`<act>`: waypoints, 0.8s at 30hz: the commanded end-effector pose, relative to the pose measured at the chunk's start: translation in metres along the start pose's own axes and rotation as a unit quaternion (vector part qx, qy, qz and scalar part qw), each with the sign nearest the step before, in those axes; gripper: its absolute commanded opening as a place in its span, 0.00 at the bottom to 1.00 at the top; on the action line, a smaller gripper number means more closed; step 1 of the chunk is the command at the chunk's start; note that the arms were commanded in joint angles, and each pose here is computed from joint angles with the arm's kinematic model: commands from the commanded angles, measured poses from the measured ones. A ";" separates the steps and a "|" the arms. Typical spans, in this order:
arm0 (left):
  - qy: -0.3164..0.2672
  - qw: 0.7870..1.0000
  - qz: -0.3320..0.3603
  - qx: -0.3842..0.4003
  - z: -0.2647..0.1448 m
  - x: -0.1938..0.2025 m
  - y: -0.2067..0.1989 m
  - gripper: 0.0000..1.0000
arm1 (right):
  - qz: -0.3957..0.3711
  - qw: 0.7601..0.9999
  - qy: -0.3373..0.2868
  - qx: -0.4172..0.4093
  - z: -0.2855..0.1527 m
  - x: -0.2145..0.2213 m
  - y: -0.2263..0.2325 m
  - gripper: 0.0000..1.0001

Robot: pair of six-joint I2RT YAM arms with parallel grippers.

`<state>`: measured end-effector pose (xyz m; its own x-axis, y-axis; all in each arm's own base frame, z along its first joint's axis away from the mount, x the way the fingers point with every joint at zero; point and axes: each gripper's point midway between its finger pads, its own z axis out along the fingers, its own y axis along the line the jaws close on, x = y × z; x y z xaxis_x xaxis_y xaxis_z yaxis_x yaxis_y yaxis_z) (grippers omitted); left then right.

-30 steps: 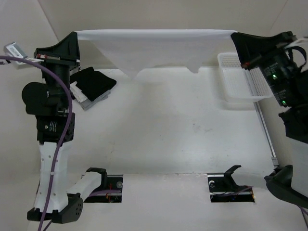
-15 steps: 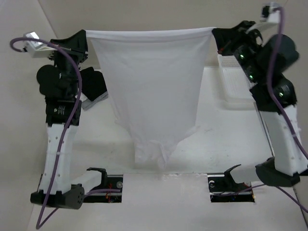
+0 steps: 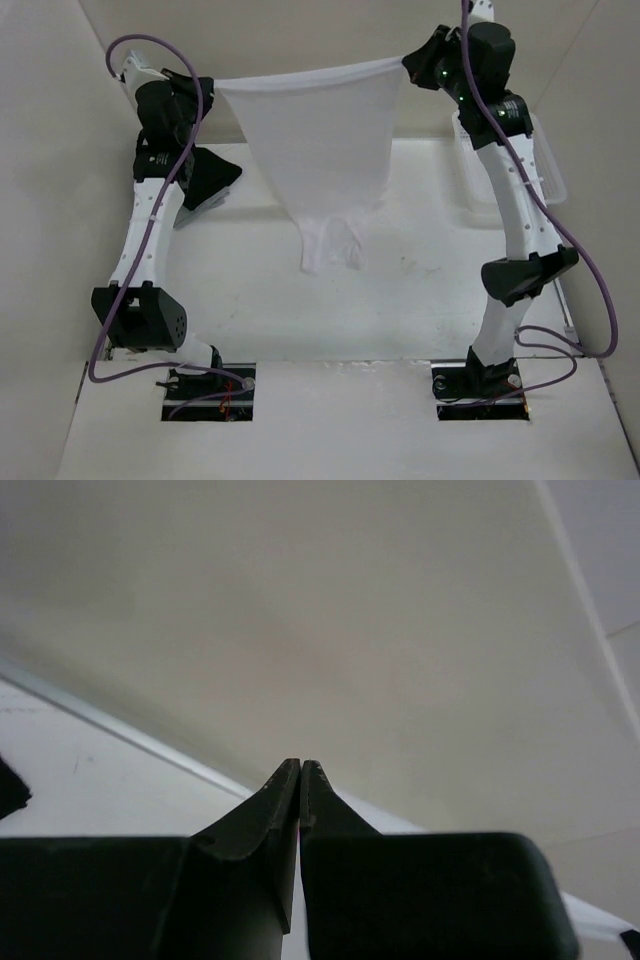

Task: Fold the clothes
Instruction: Flatten the tank top out

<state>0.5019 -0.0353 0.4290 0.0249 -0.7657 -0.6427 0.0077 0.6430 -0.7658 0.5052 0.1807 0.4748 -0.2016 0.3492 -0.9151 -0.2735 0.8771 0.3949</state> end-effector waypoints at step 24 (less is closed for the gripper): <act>0.060 0.997 0.017 -0.052 -0.215 0.133 0.141 0.01 | 0.072 0.992 0.091 -0.044 -0.213 0.250 -0.010 0.00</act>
<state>0.3217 -0.0545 0.2304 -0.1360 -0.7402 -0.6585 -0.1165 0.6720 -0.7314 0.2778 0.1852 0.2483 -0.4751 0.2964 -0.8285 -0.2900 0.8362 0.4655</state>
